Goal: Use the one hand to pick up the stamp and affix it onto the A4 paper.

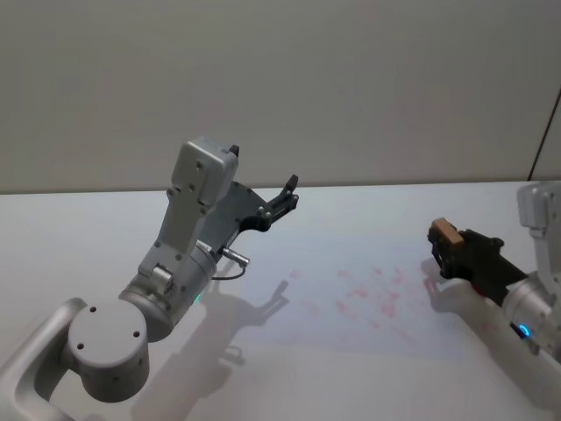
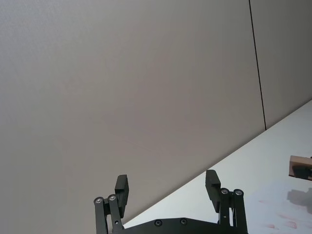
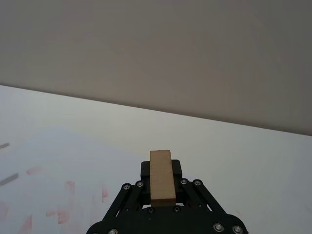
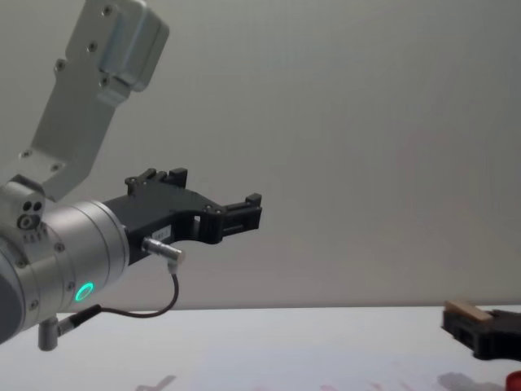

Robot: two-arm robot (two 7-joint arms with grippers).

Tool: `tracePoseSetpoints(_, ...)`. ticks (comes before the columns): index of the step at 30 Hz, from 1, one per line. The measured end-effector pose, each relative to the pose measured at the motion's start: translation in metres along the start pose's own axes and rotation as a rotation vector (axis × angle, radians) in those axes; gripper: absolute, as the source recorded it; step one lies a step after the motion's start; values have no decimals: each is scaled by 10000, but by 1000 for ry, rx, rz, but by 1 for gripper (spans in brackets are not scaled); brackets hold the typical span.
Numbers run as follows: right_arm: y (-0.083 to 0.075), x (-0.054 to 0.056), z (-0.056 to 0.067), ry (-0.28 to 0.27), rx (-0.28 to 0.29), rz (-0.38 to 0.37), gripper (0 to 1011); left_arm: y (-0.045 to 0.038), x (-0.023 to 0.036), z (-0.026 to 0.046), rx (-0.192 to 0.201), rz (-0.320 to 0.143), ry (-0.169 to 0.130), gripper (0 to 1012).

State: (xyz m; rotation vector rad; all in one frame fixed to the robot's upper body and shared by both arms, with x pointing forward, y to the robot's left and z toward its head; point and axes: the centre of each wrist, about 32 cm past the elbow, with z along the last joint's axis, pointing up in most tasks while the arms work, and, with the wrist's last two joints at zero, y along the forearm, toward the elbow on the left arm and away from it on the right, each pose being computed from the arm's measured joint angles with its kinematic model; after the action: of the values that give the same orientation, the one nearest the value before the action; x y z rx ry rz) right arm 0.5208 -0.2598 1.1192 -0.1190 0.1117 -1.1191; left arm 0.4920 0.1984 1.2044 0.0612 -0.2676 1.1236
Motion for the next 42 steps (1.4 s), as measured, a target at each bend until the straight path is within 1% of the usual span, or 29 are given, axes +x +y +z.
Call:
tracePoseSetpoints(2, -72, 61, -31, -9, -8, -9, 220, 0, 0, 0, 0, 0, 0, 1001)
tracePoseSetpoints(4, -105, 92, -48, -15, -13, -15, 220, 0, 0, 0, 0, 0, 0, 1001)
tracePoseSetpoints(5, -143, 126, -69, -21, -18, -22, 220, 0, 0, 0, 0, 0, 0, 1001)
tracePoseSetpoints(6, -143, 126, -69, -21, -18, -22, 220, 0, 0, 0, 0, 0, 0, 1001)
tracePoseSetpoints(9, -219, 198, -113, -34, -28, -40, 220, 0, 0, 0, 0, 0, 0, 1001)
tracePoseSetpoints(19, -339, 328, -221, -54, -57, -92, 220, 0, 0, 0, 0, 0, 0, 1001)
tracePoseSetpoints(28, -383, 378, -289, -56, -76, -120, 220, 0, 0, 0, 0, 0, 0, 1001)
tracePoseSetpoints(39, -390, 382, -343, -48, -89, -132, 222, 0, 0, 0, 0, 0, 0, 1001)
tracePoseSetpoints(42, -389, 380, -353, -47, -89, -133, 272, 0, 0, 0, 0, 0, 0, 1001)
